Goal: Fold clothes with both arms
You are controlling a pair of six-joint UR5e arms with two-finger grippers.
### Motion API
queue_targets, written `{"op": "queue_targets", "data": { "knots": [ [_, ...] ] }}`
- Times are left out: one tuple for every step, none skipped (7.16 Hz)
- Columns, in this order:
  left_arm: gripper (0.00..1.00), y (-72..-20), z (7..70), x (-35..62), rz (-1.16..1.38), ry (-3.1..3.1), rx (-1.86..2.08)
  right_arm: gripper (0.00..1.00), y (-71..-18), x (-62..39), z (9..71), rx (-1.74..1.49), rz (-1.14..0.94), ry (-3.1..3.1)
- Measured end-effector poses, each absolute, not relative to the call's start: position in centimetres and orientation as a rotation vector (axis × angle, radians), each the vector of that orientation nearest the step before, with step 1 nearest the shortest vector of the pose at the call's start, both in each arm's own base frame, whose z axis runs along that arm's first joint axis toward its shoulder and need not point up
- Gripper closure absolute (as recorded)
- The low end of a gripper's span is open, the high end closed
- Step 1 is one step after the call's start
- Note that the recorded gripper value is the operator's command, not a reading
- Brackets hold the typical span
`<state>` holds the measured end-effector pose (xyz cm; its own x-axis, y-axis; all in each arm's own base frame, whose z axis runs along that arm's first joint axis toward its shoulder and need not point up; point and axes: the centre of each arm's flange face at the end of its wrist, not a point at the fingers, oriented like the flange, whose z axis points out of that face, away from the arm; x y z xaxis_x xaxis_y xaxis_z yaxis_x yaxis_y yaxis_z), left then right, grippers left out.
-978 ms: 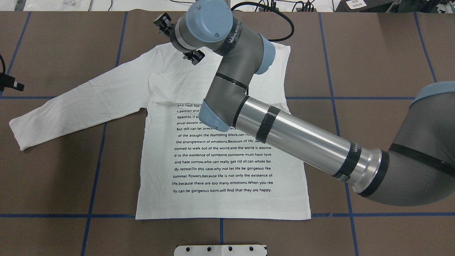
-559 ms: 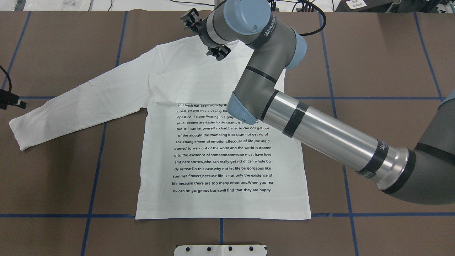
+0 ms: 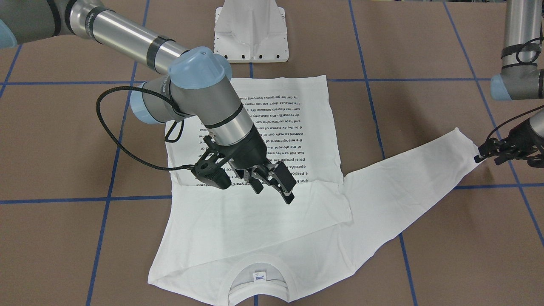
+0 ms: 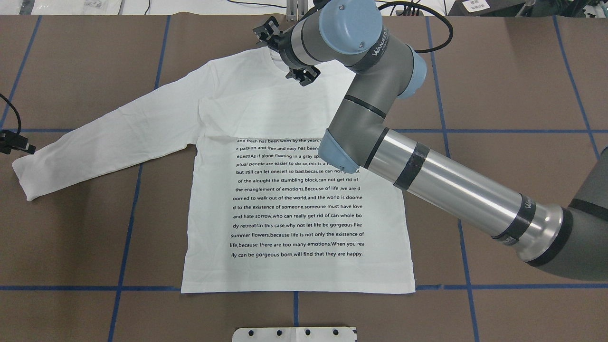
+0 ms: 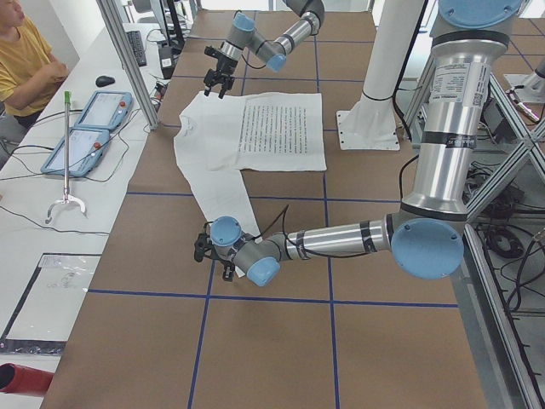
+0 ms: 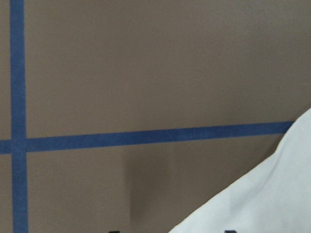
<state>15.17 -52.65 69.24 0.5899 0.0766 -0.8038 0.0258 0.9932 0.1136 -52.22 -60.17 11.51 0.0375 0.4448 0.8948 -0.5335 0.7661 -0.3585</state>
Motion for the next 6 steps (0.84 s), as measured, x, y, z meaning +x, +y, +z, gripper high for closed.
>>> {"op": "queue_targets", "data": {
  "knots": [
    [0.28, -52.4, 69.5, 15.4, 0.033, 0.939, 0.112, 0.01, -60.1, -52.2, 11.5, 0.081, 0.752, -1.337],
    [0.28, -52.1, 69.8, 15.4, 0.034, 0.937, 0.106, 0.01, -60.1, -52.3, 11.5, 0.080, 0.752, -1.338],
    [0.28, -51.8, 70.1, 15.3, 0.033, 0.935, 0.101, 0.01, -60.0, -52.3, 11.5, 0.079, 0.753, -1.338],
    [0.38, -51.5, 70.3, 15.3, 0.032, 0.933, 0.097, 0.01, -60.0, -52.4, 11.5, 0.078, 0.753, -1.339],
    [0.54, -51.3, 70.5, 15.2, 0.032, 0.932, 0.095, 0.01, -60.0, -52.4, 11.5, 0.077, 0.754, -1.338],
    [0.85, -51.2, 70.6, 15.2, 0.031, 0.932, 0.092, 0.01, -60.0, -52.4, 11.5, 0.076, 0.754, -1.338]
  ]
}}
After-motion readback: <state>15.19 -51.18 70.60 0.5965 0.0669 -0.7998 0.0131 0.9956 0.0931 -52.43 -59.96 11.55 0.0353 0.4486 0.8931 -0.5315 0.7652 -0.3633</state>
